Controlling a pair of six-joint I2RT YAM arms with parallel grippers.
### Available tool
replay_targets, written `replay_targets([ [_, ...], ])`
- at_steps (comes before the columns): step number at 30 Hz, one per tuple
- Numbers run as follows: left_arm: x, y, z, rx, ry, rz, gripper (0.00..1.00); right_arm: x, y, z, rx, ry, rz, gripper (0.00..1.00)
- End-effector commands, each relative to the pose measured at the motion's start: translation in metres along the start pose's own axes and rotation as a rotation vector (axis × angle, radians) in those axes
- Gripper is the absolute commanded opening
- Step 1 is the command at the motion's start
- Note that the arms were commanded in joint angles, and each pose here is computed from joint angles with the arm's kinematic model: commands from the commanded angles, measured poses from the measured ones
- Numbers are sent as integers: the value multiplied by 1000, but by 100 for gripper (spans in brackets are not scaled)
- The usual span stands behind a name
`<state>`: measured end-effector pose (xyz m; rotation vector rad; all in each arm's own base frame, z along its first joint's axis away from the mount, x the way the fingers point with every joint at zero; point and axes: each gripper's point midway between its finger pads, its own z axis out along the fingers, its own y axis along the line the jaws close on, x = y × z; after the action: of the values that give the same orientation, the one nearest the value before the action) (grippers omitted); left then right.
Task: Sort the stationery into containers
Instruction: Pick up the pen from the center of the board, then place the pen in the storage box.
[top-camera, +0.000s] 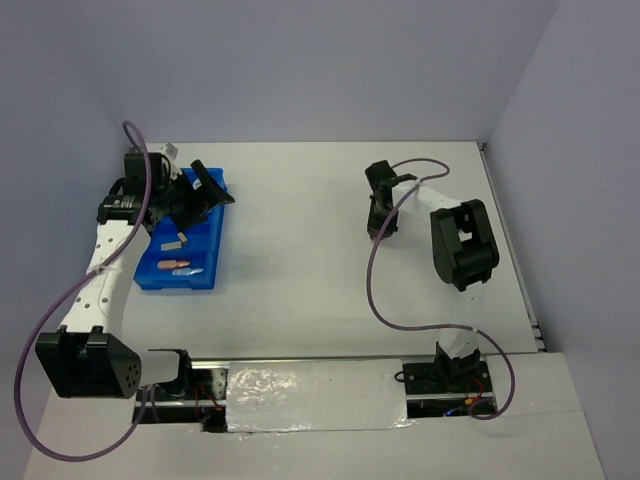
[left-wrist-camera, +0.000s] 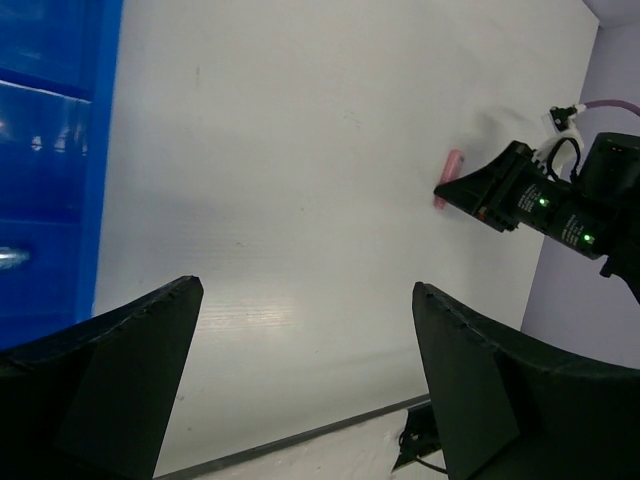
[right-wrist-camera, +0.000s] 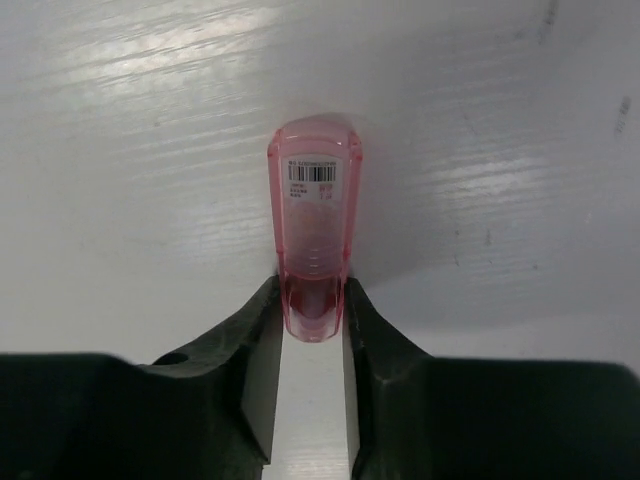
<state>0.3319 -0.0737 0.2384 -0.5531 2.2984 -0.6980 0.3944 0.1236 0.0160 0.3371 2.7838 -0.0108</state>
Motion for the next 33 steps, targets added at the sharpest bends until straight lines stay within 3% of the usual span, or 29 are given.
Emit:
replay_targets([
  [1, 2, -29, -2, 78, 39, 62, 99, -6, 32, -18, -169, -41, -85, 24],
  [3, 10, -54, 1, 121, 63, 61, 99, -3, 65, -40, -270, -136, -261, 9],
  [6, 29, -84, 12, 189, 142, 25, 99, 5, 114, -101, -527, -272, -441, 8],
  [7, 38, -98, 17, 236, 177, 24, 99, 19, 138, -142, -695, -300, -495, 8],
  [10, 46, -122, 24, 298, 195, -24, 99, 36, 170, -199, -887, -371, -554, 9],
  [13, 65, -147, 27, 358, 245, -45, 99, 46, 186, -227, -933, -366, -578, 10],
  [20, 73, -151, 36, 367, 260, -45, 95, 50, 208, -282, -1080, -406, -523, 11],
  [23, 73, -153, 36, 381, 255, -46, 84, 46, 211, -291, -1066, -419, -528, 12],
  [24, 74, -152, 37, 382, 258, -45, 69, 44, 211, -286, -1050, -411, -523, 12],
  [27, 76, -151, 40, 377, 265, -42, 45, 47, 215, -290, -1071, -390, -531, 13],
  [29, 79, -146, 45, 361, 272, -39, 44, 51, 221, -298, -1114, -374, -539, 13],
  [32, 80, -141, 50, 350, 266, -27, 30, 58, 226, -303, -1160, -346, -562, 14],
  [33, 77, -137, 51, 327, 244, -10, 14, 61, 227, -303, -1170, -335, -569, 15],
])
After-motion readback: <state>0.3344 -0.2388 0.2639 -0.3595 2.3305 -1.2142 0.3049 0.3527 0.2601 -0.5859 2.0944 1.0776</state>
